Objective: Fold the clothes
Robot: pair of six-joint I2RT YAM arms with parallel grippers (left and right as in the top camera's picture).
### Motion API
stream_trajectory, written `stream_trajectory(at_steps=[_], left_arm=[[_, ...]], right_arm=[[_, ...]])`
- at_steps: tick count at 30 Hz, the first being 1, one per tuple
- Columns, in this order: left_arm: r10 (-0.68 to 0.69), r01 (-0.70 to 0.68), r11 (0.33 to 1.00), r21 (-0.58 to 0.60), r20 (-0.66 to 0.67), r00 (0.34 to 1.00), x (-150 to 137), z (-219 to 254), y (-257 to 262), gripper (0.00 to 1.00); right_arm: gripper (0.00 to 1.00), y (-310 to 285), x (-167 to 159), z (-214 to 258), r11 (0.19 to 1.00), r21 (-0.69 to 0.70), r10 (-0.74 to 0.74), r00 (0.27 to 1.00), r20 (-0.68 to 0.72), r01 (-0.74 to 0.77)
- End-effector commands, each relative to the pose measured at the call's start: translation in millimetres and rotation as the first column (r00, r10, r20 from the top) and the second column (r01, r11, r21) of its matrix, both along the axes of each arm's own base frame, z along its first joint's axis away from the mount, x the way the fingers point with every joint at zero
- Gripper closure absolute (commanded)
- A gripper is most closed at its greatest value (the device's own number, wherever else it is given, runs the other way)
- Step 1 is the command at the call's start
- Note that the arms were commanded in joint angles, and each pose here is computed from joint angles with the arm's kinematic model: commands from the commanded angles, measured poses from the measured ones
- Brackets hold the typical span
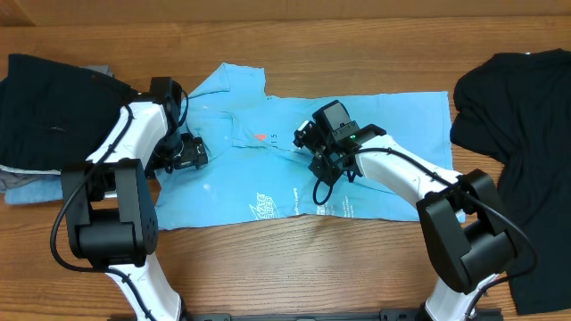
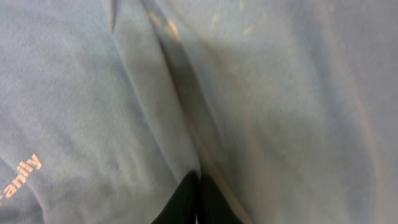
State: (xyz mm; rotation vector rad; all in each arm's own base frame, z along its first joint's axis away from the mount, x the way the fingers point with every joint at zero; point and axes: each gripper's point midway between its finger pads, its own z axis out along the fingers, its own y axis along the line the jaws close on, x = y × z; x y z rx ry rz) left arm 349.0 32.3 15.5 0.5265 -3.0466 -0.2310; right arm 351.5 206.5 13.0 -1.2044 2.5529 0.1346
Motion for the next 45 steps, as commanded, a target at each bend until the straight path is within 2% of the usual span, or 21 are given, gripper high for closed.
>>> stream_trajectory(at_steps=[1,6,12,13,14,15,16,21,24,26,29,31,33,38,45], left_arm=[[0.018,-0.017,1.000,-0.010,0.045,0.999,9,12,-3,0.00],[0.018,-0.017,1.000,-0.010,0.045,0.999,9,12,-3,0.00],[0.018,-0.017,1.000,-0.010,0.045,0.999,9,12,-3,0.00],[0.018,-0.017,1.000,-0.010,0.045,0.999,9,12,-3,0.00],[0.018,-0.017,1.000,-0.010,0.045,0.999,9,12,-3,0.00],[0.018,-0.017,1.000,-0.010,0.045,0.999,9,12,-3,0.00],[0.018,-0.017,1.000,-0.010,0.045,0.999,9,12,-3,0.00],[0.017,-0.017,1.000,-0.010,0.045,0.999,9,12,-3,0.00],[0.018,-0.017,1.000,-0.010,0.045,0.999,9,12,-3,0.00],[0.018,-0.018,1.000,-0.010,0.045,0.999,9,12,-3,0.00],[0.018,-0.018,1.000,-0.010,0.045,0.999,9,12,-3,0.00],[0.018,-0.017,1.000,-0.010,0.045,0.999,9,12,-3,0.00],[0.018,-0.017,1.000,-0.010,0.045,0.999,9,12,-3,0.00],[0.018,-0.017,1.000,-0.010,0.045,0.999,9,12,-3,0.00],[0.018,-0.017,1.000,-0.010,0.045,0.999,9,12,-3,0.00]], right_arm=[[0.96,7,12,5,1.000,0.020,-0.020,0.999,0.040,0.019],[0.96,-16,44,14,0.990,-0.096,-0.082,0.976,0.201,0.103],[0.96,-13,70,28,0.990,-0.059,-0.106,0.944,0.314,0.131],[0.87,-13,73,30,0.989,-0.050,-0.112,0.939,0.324,0.136],[0.64,-13,77,33,0.989,-0.039,-0.121,0.933,0.339,0.142],[0.48,-14,80,34,0.989,-0.033,-0.126,0.929,0.347,0.146],[0.44,-15,83,35,0.988,-0.027,-0.132,0.925,0.355,0.151],[0.43,-40,92,47,0.953,-0.014,-0.273,0.881,0.387,0.301],[0.44,-77,77,58,0.899,-0.133,-0.334,0.850,0.407,0.417],[0.44,-107,53,57,0.862,-0.255,-0.339,0.873,0.351,0.437],[0.51,-142,20,47,0.806,-0.361,-0.407,0.883,0.235,0.468],[0.63,-168,4,43,0.735,-0.385,-0.527,0.827,0.194,0.558],[0.65,-193,-11,41,0.667,-0.420,-0.614,0.773,0.159,0.616],[0.61,-230,-41,34,0.607,-0.463,-0.722,0.692,0.019,0.646],[0.62,-258,-54,34,0.569,-0.496,-0.762,0.648,-0.016,0.656]])
